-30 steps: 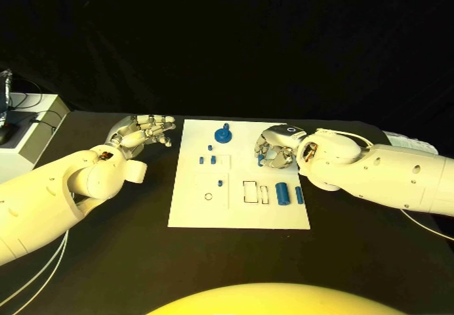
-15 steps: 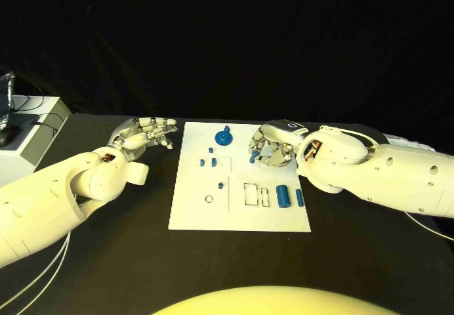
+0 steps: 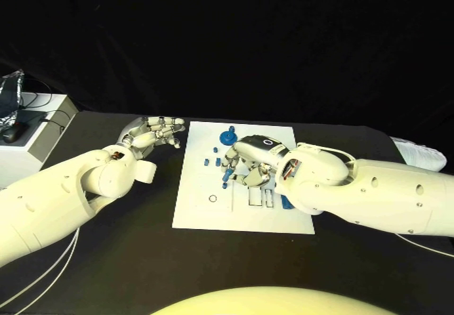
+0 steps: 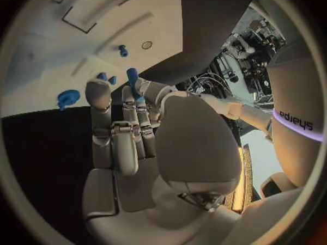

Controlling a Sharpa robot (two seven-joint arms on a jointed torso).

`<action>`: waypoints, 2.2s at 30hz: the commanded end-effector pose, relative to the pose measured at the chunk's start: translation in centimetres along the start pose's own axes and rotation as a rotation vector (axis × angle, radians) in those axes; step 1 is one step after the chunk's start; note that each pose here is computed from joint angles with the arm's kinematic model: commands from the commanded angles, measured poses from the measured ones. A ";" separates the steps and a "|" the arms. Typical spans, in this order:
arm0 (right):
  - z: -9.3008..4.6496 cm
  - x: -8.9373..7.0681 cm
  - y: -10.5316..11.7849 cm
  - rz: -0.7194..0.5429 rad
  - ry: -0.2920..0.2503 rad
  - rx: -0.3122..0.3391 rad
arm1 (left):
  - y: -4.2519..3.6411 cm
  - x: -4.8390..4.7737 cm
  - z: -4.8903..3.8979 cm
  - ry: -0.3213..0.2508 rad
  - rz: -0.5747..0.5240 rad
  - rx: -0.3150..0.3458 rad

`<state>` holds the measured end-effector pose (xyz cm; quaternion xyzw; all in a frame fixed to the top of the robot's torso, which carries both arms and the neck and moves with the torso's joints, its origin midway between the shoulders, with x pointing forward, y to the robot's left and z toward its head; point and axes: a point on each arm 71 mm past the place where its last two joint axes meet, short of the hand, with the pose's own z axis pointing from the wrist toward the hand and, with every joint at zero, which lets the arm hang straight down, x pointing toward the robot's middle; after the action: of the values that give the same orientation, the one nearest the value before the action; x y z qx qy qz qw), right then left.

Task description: Assemble the parts on the task board

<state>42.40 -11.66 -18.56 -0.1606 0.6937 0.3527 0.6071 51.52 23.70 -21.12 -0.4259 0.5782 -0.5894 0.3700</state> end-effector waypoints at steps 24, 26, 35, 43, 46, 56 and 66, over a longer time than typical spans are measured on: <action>2.1 5.2 3.2 -0.136 0.056 -0.089 | 0.00 0.31 0.16 0.014 -0.012 0.007; 2.1 5.3 3.2 -0.146 0.056 -0.087 | -0.01 0.28 0.14 0.014 -0.012 0.007; 2.1 5.5 3.1 -0.164 0.069 -0.086 | -0.02 0.13 0.08 0.011 -0.010 0.007; 1.9 5.6 2.9 -0.173 0.081 -0.082 | -0.01 0.05 0.06 0.010 -0.010 0.006; 1.9 5.6 2.8 -0.176 0.085 -0.080 | -0.01 0.04 0.05 0.009 -0.009 0.006; 2.0 5.9 2.8 -0.179 0.096 -0.081 | 0.00 0.03 0.04 0.009 -0.009 0.006; 2.0 6.6 2.9 -0.171 0.104 -0.084 | -0.02 -0.02 0.01 0.008 -0.009 0.006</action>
<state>40.79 -7.02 -23.77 -0.2527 0.6913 0.3220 0.5955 51.57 23.90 -21.22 -0.4276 0.5780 -0.5876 0.3713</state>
